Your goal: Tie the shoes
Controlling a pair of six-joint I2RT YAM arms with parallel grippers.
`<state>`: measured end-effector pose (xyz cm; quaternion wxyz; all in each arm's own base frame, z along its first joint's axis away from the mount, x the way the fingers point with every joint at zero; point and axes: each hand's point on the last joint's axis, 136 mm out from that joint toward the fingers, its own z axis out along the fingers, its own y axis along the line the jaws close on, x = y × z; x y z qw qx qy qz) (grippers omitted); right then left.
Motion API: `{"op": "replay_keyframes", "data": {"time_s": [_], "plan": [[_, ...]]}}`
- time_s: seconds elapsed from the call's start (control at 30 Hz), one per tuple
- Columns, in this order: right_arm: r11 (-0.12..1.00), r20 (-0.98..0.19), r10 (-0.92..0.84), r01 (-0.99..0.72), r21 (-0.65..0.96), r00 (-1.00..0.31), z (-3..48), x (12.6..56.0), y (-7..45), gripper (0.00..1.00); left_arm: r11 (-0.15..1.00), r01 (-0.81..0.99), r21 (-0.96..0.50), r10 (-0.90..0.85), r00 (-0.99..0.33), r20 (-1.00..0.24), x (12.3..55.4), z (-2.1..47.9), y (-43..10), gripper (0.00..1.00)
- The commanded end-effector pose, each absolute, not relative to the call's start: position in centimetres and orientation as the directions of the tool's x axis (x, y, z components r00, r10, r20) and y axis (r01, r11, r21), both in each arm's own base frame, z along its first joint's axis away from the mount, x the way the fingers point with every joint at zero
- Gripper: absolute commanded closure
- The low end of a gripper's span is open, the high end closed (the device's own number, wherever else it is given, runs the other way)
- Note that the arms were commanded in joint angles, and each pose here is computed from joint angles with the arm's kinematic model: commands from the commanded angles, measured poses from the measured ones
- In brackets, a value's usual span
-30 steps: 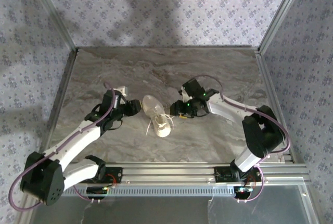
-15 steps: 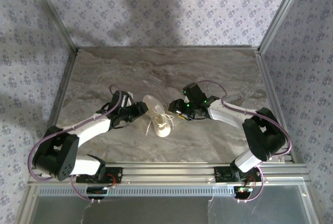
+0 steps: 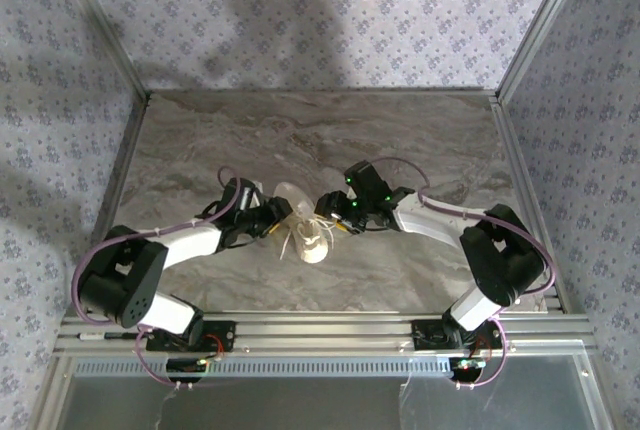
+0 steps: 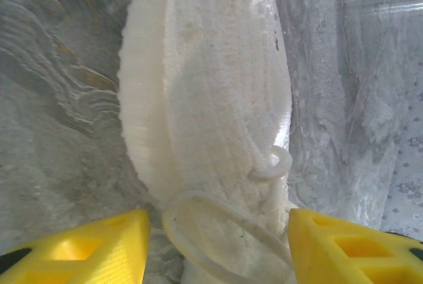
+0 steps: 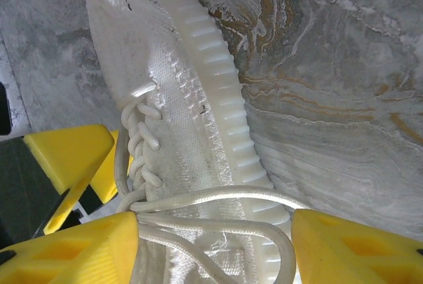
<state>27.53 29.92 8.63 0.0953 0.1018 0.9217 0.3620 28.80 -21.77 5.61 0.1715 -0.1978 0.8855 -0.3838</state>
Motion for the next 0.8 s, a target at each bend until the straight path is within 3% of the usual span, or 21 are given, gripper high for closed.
{"op": "replay_keyframes", "data": {"time_s": [0.0,0.17,0.27,0.33,0.4,0.5,0.77], "plan": [[0.715,-0.077,0.274,0.149,0.683,-0.959,7.9,27.3,30.0,0.36,0.581,-0.215,-0.785,-0.493,-0.861,-0.128,28.8,5.7,-22.7,0.44],[0.694,-0.064,0.267,0.145,0.705,-0.962,7.7,27.6,31.2,0.42,0.595,-0.191,-0.781,-0.493,-0.854,-0.166,28.9,6.1,-22.4,0.56],[0.701,-0.082,0.259,0.129,0.702,-0.962,7.8,28.0,31.4,0.56,0.608,-0.176,-0.774,-0.49,-0.851,-0.191,28.8,6.5,-22.0,0.69],[0.715,-0.094,0.25,0.118,0.689,-0.964,7.7,28.1,31.3,0.72,0.628,-0.168,-0.76,-0.482,-0.851,-0.21,28.6,6.7,-21.7,0.71],[0.733,-0.116,0.238,0.1,0.673,-0.964,7.9,28.3,31.2,0.85,0.65,-0.153,-0.744,-0.47,-0.851,-0.236,28.3,7.0,-21.3,0.82],[0.758,-0.15,0.219,0.072,0.648,-0.964,8.1,28.6,31.1,0.97,0.679,-0.134,-0.722,-0.461,-0.843,-0.277,28.1,7.5,-20.5,0.92],[0.808,-0.257,0.156,-0.026,0.588,-0.954,9.8,29.3,30.7,1.0,0.74,-0.113,-0.663,-0.421,-0.846,-0.326,27.2,7.6,-19.3,0.97]]}}
